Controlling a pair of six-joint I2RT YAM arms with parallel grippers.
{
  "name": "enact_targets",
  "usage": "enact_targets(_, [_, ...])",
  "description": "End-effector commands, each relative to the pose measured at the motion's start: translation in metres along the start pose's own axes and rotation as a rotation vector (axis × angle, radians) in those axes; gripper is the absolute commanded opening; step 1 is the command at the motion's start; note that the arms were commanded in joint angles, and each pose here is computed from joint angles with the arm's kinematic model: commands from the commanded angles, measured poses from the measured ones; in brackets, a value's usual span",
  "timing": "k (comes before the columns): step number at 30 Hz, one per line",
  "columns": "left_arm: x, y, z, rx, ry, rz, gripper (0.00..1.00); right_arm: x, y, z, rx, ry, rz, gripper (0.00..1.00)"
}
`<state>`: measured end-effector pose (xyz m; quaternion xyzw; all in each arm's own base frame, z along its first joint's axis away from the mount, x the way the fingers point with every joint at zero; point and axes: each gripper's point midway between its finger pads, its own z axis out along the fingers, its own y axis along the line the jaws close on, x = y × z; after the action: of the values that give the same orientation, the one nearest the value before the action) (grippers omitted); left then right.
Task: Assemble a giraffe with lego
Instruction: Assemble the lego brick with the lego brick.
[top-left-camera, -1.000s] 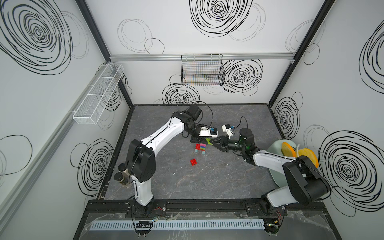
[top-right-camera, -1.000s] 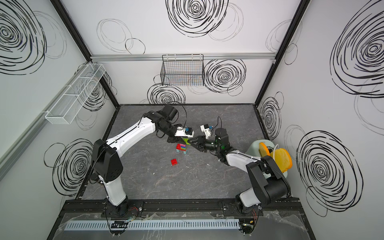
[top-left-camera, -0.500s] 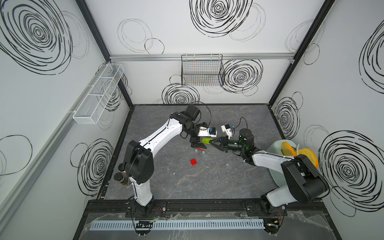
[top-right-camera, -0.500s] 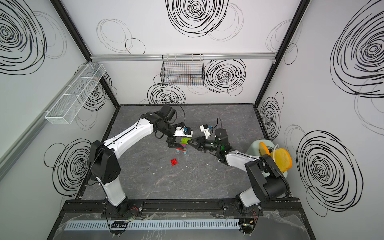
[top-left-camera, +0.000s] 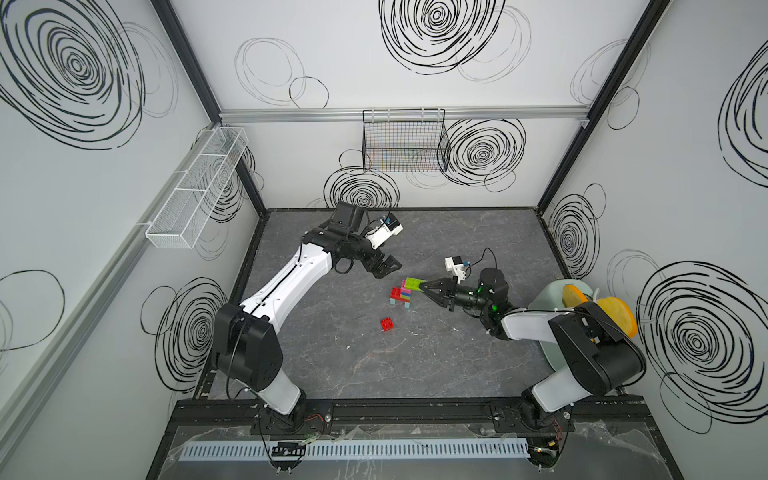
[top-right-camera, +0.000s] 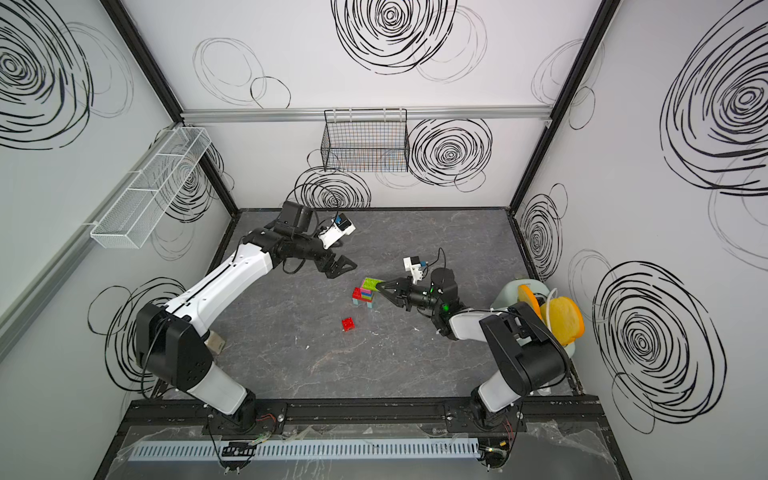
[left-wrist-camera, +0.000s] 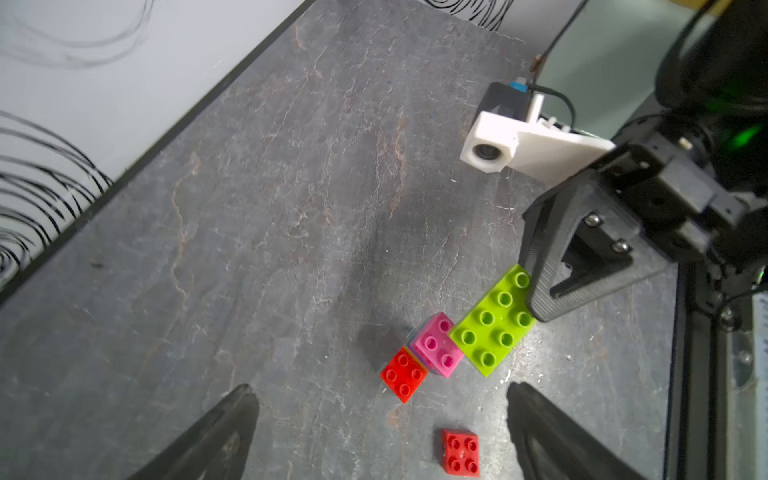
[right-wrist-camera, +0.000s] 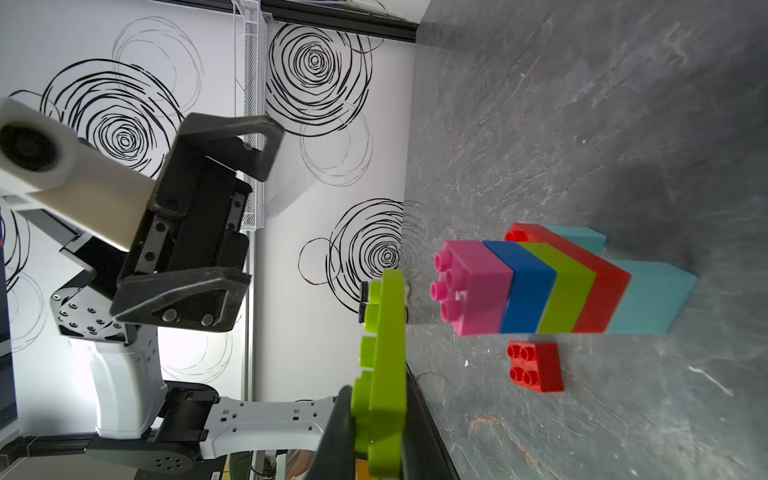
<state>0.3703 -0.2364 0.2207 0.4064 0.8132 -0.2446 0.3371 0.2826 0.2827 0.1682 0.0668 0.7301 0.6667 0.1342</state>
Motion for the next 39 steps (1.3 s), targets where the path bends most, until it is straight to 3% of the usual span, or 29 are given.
enact_targets(1, [-0.001,0.009,0.005,-0.032,-0.040,-0.177,0.98,-0.006,0.022,0.003,-0.106,-0.042,-0.008,0.00])
enact_targets(14, [0.013,-0.015,0.027,0.014,0.023,-0.245,0.98,-0.010,-0.011,0.008,-0.036,-0.046,0.020,0.00])
enact_targets(39, [0.043,-0.014,0.063,0.012,0.113,-0.299,0.99,-0.004,-0.041,0.008,0.016,-0.016,0.056,0.00])
